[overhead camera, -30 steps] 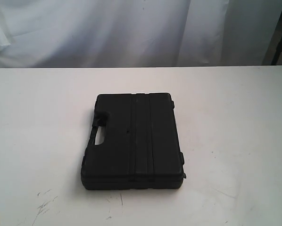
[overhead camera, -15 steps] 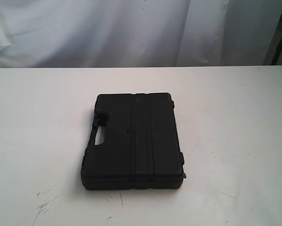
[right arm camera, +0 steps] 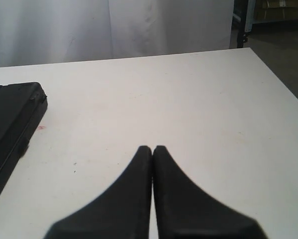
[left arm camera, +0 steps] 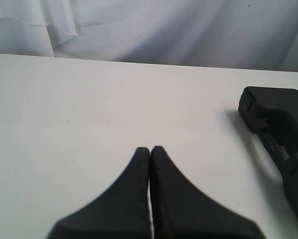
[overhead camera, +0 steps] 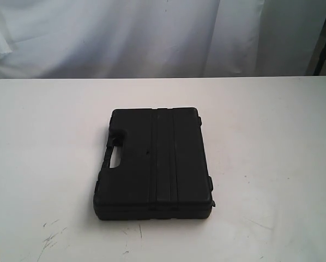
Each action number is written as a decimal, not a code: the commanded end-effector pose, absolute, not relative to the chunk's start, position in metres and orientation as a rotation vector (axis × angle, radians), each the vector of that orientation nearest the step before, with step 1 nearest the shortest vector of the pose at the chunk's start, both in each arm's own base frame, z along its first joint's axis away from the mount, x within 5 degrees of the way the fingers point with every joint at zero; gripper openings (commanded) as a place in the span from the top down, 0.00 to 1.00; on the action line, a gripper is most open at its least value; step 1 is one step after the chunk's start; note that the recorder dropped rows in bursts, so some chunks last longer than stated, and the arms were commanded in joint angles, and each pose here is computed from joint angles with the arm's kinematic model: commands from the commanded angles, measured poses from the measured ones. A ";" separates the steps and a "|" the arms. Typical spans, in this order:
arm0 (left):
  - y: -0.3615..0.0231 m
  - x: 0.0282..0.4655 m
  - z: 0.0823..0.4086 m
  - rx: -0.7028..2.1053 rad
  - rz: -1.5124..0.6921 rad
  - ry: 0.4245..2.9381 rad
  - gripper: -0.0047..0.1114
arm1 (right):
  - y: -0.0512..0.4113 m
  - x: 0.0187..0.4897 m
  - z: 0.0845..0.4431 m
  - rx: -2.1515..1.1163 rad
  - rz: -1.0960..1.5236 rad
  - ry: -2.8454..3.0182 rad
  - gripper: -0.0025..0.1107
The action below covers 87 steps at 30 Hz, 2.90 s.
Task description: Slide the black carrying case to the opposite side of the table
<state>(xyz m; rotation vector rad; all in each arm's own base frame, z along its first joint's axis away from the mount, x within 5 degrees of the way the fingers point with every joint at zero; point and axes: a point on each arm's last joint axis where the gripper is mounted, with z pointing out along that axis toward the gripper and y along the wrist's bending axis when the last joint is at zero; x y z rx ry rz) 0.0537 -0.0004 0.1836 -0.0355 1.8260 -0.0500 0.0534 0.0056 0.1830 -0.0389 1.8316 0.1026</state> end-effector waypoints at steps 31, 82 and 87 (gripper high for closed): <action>-0.002 0.056 0.207 -0.019 -0.072 1.553 0.96 | 0.005 0.053 0.182 -0.052 0.078 1.829 0.98; -0.006 0.139 0.329 -0.236 -0.225 1.938 0.96 | 0.005 0.053 0.182 -0.052 0.078 1.829 0.98; -0.009 0.158 0.334 -0.182 -0.191 2.068 0.96 | 0.005 0.053 0.182 -0.052 0.078 1.829 0.98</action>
